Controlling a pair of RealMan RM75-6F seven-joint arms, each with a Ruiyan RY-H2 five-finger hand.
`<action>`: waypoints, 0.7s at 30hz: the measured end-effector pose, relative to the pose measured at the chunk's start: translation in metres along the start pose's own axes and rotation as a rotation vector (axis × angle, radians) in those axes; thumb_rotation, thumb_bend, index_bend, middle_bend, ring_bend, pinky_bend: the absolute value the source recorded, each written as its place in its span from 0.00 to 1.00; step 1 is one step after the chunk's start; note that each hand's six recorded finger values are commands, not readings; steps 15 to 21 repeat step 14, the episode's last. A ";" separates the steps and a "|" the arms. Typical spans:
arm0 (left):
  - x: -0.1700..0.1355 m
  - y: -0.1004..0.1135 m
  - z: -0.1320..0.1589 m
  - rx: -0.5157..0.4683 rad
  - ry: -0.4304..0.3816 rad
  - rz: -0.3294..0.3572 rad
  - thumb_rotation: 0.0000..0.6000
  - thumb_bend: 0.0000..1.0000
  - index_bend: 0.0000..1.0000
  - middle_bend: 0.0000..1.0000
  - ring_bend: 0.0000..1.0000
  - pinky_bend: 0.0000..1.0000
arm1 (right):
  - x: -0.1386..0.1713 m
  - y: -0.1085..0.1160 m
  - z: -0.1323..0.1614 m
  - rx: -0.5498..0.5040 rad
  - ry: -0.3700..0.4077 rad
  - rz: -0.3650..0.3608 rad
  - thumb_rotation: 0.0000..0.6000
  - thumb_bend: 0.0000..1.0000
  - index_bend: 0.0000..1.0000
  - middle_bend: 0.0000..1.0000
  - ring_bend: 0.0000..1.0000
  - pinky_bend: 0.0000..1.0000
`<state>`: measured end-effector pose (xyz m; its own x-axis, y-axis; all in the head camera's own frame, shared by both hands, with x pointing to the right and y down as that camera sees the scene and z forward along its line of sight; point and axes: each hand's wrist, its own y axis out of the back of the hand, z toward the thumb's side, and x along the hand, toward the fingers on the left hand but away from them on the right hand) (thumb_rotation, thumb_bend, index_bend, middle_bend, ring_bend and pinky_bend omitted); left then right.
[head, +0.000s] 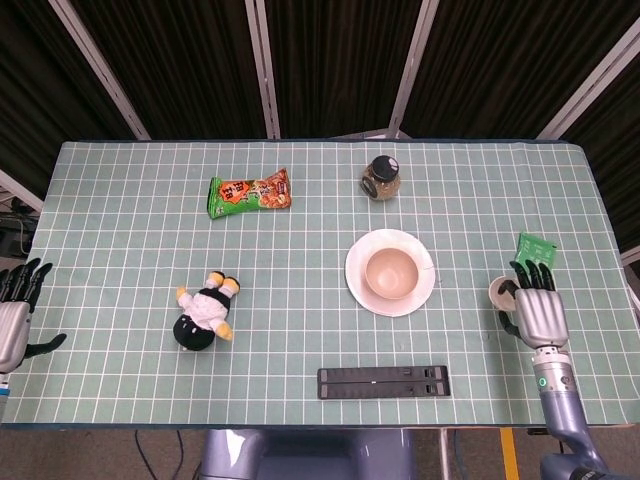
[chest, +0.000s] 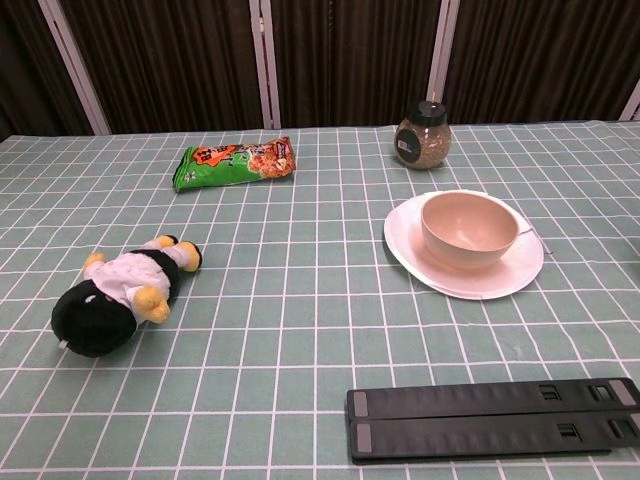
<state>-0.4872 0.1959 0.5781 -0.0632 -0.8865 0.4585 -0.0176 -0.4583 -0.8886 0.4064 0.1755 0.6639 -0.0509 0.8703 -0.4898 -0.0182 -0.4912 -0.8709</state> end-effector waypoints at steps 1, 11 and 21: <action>0.000 0.000 0.000 0.002 -0.001 -0.001 1.00 0.00 0.00 0.00 0.00 0.00 | 0.001 0.003 0.000 -0.004 0.000 -0.005 1.00 0.18 0.10 0.00 0.00 0.00; 0.000 0.000 -0.002 -0.001 0.001 0.003 1.00 0.00 0.00 0.00 0.00 0.00 | 0.018 0.017 -0.014 -0.017 0.003 -0.058 1.00 0.18 0.03 0.00 0.00 0.00; 0.000 0.000 -0.003 -0.001 0.005 -0.001 1.00 0.00 0.00 0.00 0.00 0.00 | 0.023 0.020 -0.019 -0.006 0.007 -0.068 1.00 0.18 0.02 0.00 0.00 0.00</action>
